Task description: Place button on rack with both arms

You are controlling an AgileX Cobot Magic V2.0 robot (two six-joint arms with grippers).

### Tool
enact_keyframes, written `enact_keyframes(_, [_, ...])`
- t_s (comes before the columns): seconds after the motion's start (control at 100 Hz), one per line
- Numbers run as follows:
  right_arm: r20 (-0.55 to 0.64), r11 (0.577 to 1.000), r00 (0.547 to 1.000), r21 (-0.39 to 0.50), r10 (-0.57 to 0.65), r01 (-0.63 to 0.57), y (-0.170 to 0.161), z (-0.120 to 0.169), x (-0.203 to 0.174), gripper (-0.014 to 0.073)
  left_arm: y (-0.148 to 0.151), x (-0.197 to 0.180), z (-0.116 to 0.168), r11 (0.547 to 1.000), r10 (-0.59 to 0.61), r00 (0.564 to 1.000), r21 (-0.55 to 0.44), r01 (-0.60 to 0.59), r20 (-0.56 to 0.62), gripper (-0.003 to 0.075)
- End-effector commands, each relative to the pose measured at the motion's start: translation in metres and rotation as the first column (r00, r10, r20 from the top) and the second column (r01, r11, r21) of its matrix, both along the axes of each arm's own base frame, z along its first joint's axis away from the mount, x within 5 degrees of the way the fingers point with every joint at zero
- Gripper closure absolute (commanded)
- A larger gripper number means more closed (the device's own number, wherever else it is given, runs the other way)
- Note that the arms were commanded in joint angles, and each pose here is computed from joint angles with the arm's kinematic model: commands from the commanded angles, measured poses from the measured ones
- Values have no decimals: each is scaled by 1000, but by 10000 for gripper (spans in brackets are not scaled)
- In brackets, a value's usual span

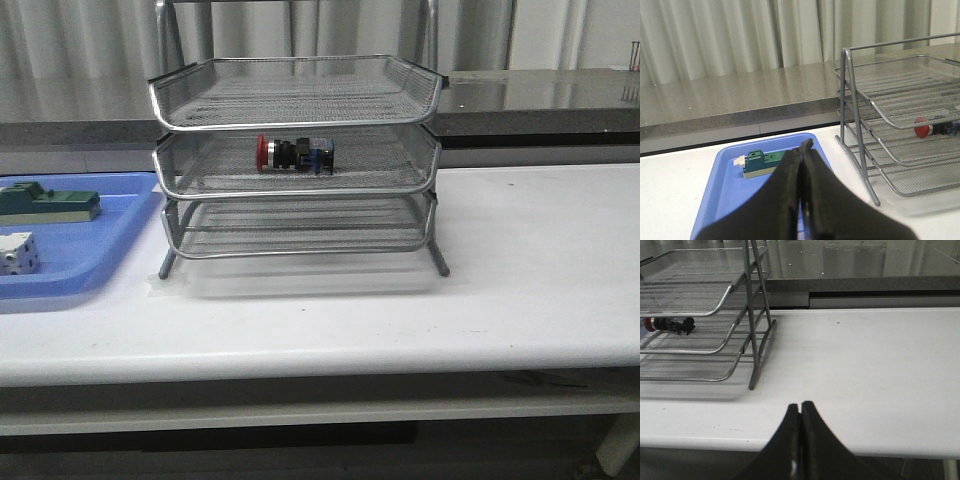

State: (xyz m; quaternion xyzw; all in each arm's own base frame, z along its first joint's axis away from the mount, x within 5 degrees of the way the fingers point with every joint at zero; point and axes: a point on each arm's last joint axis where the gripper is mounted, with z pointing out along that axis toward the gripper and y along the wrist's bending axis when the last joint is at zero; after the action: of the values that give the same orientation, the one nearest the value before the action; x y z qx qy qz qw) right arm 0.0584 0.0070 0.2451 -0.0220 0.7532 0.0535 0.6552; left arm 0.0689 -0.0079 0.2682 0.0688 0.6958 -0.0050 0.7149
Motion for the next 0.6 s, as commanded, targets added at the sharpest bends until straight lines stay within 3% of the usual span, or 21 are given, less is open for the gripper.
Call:
enact_keyframes(0.0, [134,1000,991,-2,-16,16,-2,3,-5,655,2,-1,16,999,24,995,-33,-21,93,741])
enact_keyframes(0.35, [216,1000,976,1,-21,21,-2,-36,-4,655,2,-1,16,999,24,995,-33,-21,93,741])
enact_keyframes(0.59, [216,1000,976,0,-21,21,-2,-36,-4,655,2,-1,16,999,24,995,-33,-21,93,741])
